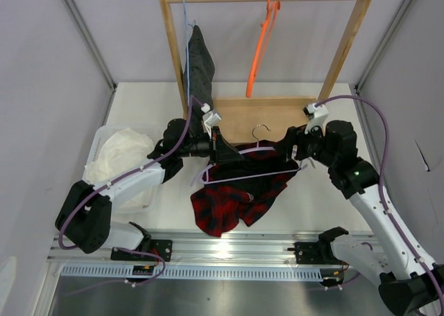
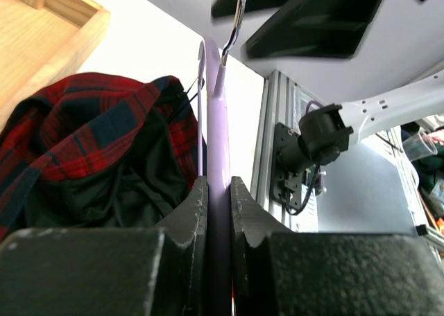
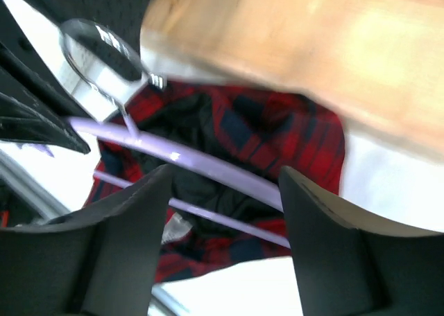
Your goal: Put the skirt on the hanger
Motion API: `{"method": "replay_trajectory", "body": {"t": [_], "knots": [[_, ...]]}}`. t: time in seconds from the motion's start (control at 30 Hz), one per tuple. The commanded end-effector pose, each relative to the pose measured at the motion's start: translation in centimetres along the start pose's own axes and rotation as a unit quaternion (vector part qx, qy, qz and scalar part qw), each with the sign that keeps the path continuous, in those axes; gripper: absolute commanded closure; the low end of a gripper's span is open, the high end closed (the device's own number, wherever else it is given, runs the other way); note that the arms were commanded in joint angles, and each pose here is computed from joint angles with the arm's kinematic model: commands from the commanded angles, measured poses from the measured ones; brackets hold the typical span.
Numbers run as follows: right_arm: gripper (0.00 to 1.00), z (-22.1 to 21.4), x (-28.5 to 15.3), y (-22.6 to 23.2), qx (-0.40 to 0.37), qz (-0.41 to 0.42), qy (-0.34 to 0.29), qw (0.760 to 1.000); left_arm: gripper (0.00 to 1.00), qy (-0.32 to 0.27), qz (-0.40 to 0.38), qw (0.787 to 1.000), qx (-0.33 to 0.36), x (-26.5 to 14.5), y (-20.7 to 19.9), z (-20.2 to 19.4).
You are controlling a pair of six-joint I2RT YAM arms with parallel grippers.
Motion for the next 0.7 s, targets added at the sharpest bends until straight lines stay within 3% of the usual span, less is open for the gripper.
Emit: {"method": "replay_trajectory", "body": {"t": [0.0, 0.13, 0.23, 0.37, 0.67], "knots": [[0.28, 4.3, -2.4, 0.9, -0.027, 0.05, -0.075, 0.996, 1.0, -0.008, -0.029, 0.998, 0.05, -0.1, -1.1, 1.8], [0.41, 5.7, -1.9, -0.7, -0.042, 0.11, -0.045, 0.992, 1.0, -0.002, -0.034, 0.998, 0.055, -0.2, -1.1, 1.9], [0.52, 6.5, -0.5, -0.9, -0.022, 0.221, -0.017, 0.975, 1.0, -0.003, -0.036, 0.998, 0.056, -0.5, -0.9, 2.2], [0.44, 5.4, 1.0, 1.1, -0.017, 0.348, 0.04, 0.937, 1.0, -0.005, -0.042, 0.998, 0.055, -0.7, -0.7, 2.7], [0.45, 2.3, 2.3, 0.7, -0.053, 0.341, 0.058, 0.937, 1.0, -0.009, -0.062, 0.997, 0.053, -0.7, -0.6, 3.6]]}}
Point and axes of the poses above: each gripper's point midway between its finger pads, its own x axis out along the fingers, its own y axis along the line the jaws close on, z = x × y, the point moved 3 cm from there along -x, back along the fingers, and after that the axes turned 1 degree about -x, right-handed, at the moved point
